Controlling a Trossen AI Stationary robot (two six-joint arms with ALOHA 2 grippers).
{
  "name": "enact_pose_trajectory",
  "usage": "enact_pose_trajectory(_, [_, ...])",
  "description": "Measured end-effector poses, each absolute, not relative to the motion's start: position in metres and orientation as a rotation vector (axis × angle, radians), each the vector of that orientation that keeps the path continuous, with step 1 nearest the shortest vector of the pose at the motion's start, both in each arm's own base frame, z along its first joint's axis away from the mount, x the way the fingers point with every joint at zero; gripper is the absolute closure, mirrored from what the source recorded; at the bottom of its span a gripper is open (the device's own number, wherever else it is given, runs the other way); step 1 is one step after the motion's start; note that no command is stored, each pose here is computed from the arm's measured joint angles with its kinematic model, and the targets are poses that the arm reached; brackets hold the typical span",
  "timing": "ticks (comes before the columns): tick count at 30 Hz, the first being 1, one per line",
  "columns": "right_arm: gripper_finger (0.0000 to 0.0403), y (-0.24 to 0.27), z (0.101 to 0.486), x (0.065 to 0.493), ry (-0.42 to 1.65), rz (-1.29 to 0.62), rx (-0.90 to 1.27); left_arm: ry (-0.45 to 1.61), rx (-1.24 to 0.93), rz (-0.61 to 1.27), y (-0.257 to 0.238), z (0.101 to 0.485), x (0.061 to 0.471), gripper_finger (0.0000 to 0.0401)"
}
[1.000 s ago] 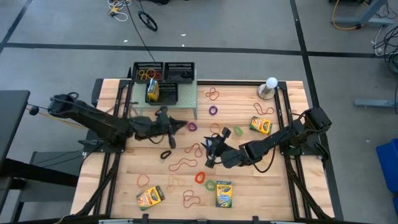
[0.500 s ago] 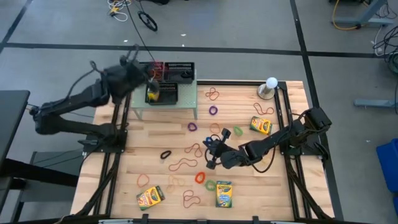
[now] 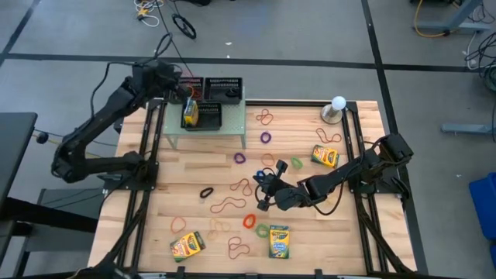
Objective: Pick & Place Office Desk Supplies
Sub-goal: Put the red rubber band into the top left black bin on the shelf, then put the green spring keychain into the top right black bin on the shelf
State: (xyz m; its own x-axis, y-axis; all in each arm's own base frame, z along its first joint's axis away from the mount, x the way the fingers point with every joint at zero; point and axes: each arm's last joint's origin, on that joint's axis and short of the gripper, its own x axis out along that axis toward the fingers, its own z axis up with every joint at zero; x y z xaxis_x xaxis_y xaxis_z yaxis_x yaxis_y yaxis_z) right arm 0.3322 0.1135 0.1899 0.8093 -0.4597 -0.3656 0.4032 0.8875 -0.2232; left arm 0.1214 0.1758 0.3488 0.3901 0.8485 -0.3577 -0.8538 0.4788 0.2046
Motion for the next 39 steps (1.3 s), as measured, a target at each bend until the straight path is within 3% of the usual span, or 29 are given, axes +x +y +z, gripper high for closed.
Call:
enact_pose_trajectory(8, [0.0396,0.114,0.19,0.332,0.423,-0.463,-0.136,0.541,-0.118,1.069,0.2,0.329,0.115,0.0378])
enact_pose_trajectory(15, [0.0398,0.113,0.19,0.332,0.423,-0.463,-0.136,0.596,-0.123,1.062,0.199,0.325,0.115,0.0321])
enact_pose_trajectory(23, [0.0397,0.113,0.19,0.332,0.423,-0.464,-0.136,0.552,-0.065,1.06,0.186,0.351,0.107,0.0264])
enact_pose_trajectory(27, [0.0397,0.113,0.19,0.332,0.423,-0.464,-0.136,0.502,-0.043,1.051,0.178,0.363,0.103,0.026])
enact_pose_trajectory(35, [0.0396,0.107,0.19,0.335,0.432,-0.457,-0.123,0.627,-0.034,1.026,0.17,0.358,0.101,0.0248])
enact_pose_trajectory(39, [0.0396,0.106,0.191,0.336,0.421,-0.453,-0.113,0.551,0.017,0.955,0.148,0.37,0.1,0.0275])
